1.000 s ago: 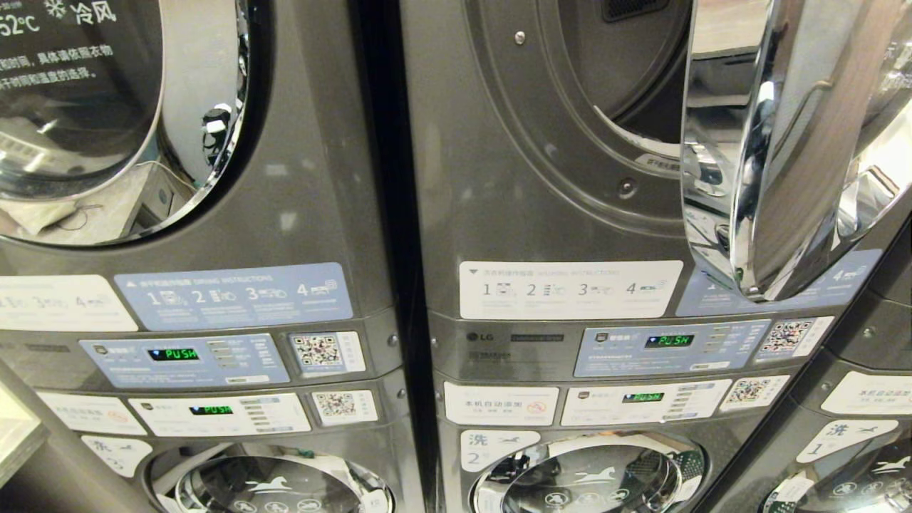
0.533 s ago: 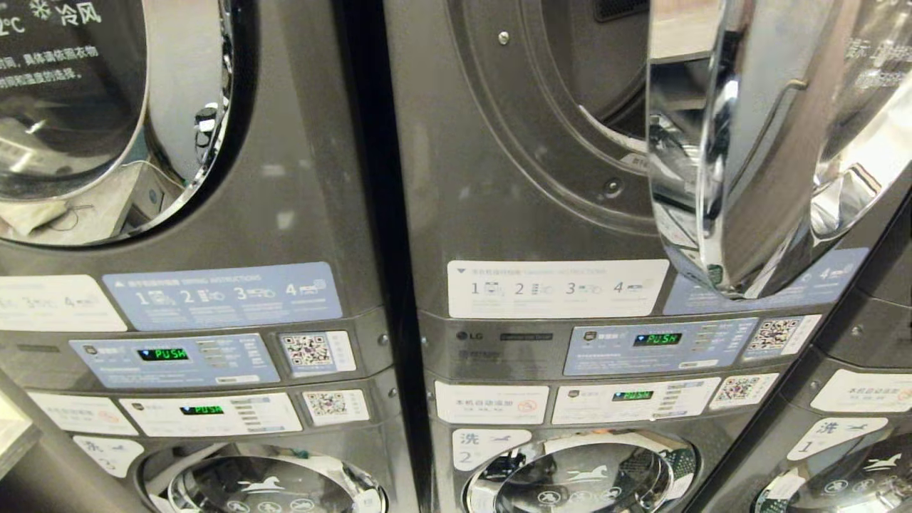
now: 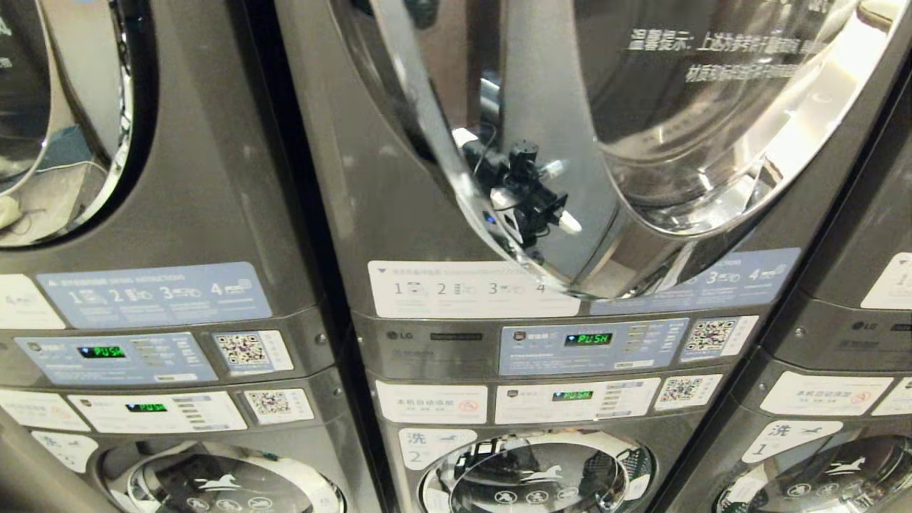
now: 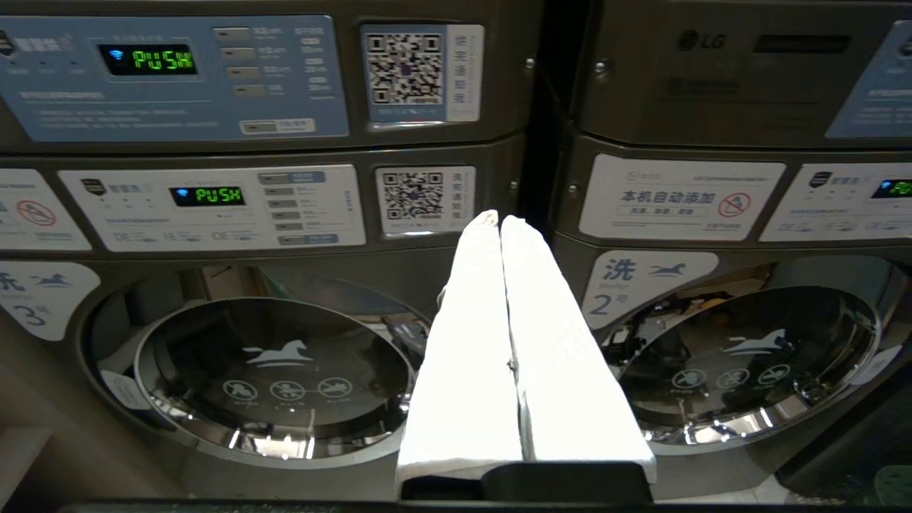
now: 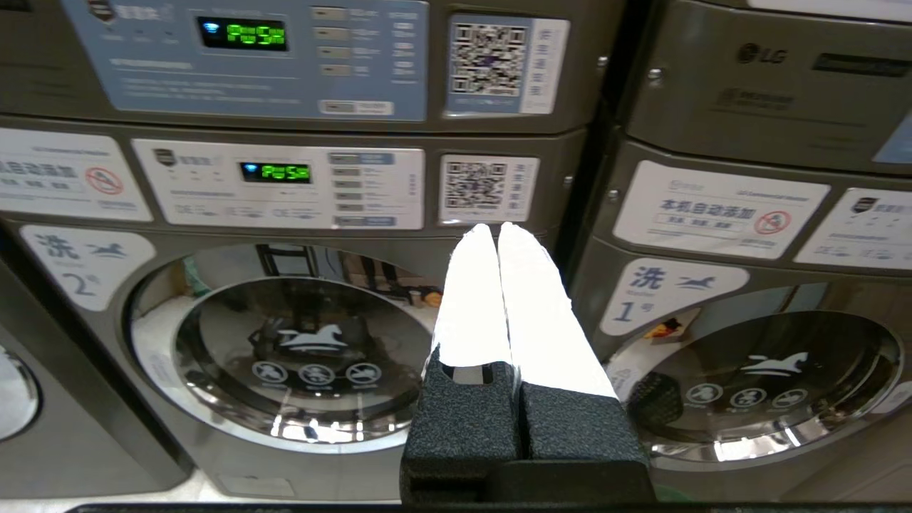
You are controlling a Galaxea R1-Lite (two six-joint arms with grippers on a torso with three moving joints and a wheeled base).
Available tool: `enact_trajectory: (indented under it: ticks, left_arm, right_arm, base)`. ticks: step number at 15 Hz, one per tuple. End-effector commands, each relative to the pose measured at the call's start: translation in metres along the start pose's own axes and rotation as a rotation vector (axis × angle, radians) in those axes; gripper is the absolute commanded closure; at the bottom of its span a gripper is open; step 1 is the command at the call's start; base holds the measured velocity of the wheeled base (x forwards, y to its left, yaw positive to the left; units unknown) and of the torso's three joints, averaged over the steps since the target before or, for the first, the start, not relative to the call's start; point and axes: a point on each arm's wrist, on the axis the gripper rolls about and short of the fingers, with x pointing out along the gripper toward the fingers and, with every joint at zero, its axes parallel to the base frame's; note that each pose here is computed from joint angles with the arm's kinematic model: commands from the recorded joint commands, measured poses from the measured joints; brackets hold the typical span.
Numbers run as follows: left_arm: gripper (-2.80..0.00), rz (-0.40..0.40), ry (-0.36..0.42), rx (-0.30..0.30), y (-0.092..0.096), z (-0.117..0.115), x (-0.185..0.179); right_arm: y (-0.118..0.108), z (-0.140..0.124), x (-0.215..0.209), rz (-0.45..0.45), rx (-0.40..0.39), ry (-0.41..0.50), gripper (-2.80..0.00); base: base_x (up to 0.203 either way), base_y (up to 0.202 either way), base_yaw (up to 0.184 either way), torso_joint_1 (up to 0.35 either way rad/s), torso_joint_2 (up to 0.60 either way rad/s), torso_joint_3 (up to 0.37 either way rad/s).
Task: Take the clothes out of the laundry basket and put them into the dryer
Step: Open the dryer
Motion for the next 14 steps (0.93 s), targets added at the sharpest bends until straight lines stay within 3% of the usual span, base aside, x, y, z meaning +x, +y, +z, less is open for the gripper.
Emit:
enact_trajectory:
  ticks: [1,14]
  left_arm:
    - [0.0,0.001,0.002,0.0,0.0,-0.0004,0.0001]
    - [0.0,0.001,0.001,0.0,0.0,-0.0003,0.0001]
  right_arm:
    - [0.0,0.0,0.0001,0.001,-0.001,0.001,0.0]
    - [-0.0001,0.0005,0.0,-0.004,0.031,0.0,0.0]
  base:
    - [0.0,-0.193,0.001,-0.002,0.0,0.011]
    - [0.0,-0.195,0.002,0.003,0.0,0.001]
